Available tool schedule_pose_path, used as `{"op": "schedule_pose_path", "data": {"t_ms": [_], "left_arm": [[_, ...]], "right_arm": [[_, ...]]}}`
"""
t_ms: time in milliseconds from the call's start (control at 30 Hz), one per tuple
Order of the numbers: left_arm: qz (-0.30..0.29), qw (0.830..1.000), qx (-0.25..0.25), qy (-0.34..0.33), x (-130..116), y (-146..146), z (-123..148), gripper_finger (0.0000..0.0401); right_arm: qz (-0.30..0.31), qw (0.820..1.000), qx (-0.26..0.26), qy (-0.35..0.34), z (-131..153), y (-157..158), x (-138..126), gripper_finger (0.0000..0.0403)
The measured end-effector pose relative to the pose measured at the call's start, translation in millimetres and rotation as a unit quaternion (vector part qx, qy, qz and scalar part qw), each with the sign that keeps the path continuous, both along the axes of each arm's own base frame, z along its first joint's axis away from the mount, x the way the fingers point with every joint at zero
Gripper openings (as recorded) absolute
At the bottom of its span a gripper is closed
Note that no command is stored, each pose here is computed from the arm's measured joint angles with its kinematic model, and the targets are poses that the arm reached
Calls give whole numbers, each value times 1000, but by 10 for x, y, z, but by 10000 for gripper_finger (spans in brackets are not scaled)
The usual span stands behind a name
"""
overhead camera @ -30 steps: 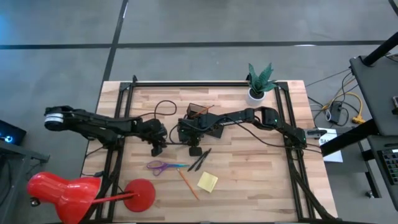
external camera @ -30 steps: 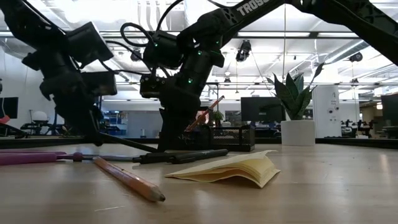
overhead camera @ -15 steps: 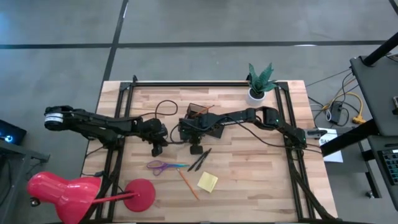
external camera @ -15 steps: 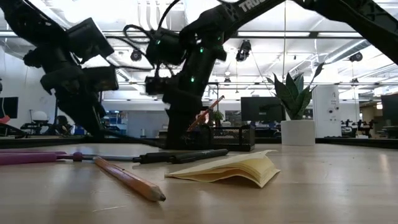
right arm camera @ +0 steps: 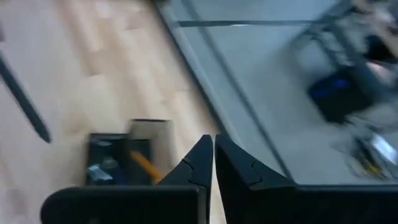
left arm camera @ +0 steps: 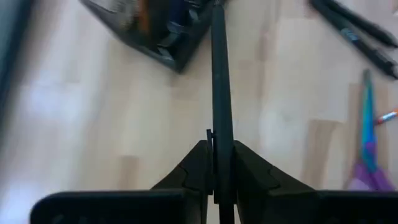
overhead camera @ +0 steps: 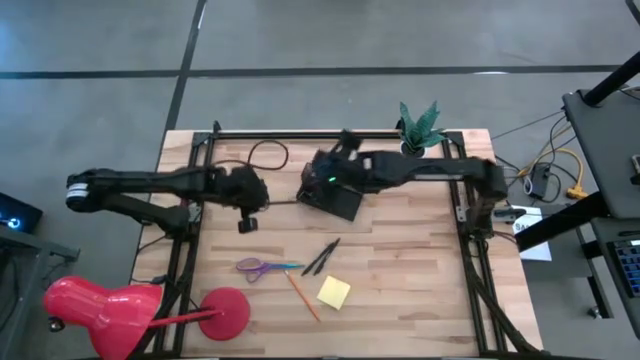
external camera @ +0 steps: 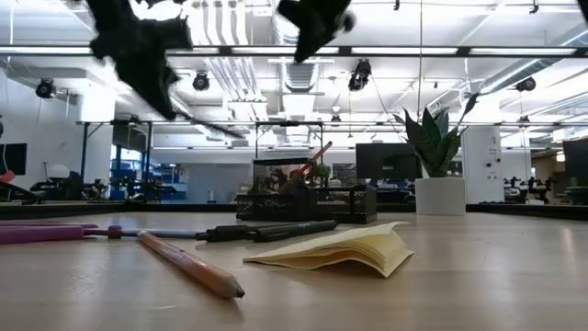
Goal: Pick and place office supplies into organizer
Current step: Put the left pen into the desk organizer
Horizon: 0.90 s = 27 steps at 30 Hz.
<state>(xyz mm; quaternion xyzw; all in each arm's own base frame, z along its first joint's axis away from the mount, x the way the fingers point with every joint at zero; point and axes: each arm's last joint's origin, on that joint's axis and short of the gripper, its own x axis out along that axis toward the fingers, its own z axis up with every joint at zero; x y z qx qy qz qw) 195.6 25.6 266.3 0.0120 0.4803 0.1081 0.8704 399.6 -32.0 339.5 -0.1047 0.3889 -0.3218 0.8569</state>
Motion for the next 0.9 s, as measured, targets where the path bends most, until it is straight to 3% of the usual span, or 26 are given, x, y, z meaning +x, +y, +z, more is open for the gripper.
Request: {"op": "schedule_pose_path", "data": {"t_ms": [200, 300, 467, 700, 900], "left_arm": [[-24, 986, 147, 68, 326, 112, 691, 29], [-59, 972, 192, 123, 587, 215, 817, 29], [-120, 938, 217, 243, 1005, 393, 729, 29], [-181, 906, 247, 292, 1440, 530, 605, 29], [-200, 907, 206, 307, 1610, 635, 374, 29]], "right_arm": [[-82, 993, -62, -55, 473, 52, -451, 8], [-91, 991, -68, -75, 623, 55, -628, 8], [-107, 989, -51, -86, 559, 62, -719, 8], [-102, 992, -45, -65, 342, 153, -729, 8], [-108, 992, -34, -55, 126, 233, -765, 9]]}}
